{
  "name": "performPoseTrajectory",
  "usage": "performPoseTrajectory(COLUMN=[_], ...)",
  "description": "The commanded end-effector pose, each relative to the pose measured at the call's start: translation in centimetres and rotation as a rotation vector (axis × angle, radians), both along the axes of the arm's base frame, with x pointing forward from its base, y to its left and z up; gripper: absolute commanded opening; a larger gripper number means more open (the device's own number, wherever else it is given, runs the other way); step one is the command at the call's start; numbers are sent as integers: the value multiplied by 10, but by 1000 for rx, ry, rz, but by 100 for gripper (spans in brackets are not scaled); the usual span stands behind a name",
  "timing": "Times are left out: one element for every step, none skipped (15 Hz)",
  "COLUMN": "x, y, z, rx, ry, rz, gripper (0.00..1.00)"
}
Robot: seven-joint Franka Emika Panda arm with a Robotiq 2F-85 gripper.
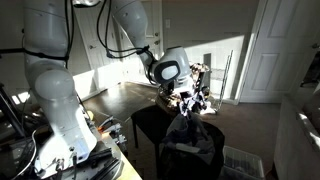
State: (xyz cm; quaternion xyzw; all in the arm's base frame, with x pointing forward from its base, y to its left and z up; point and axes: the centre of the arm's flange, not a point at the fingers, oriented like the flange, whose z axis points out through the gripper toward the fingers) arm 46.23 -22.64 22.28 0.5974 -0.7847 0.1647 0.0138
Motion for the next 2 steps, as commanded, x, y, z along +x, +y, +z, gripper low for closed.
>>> performPoseTrajectory(x=[0,0], y=[0,0], z=[0,0], rx=[0,0], ry=[0,0], rz=[0,0], gripper=[100,100])
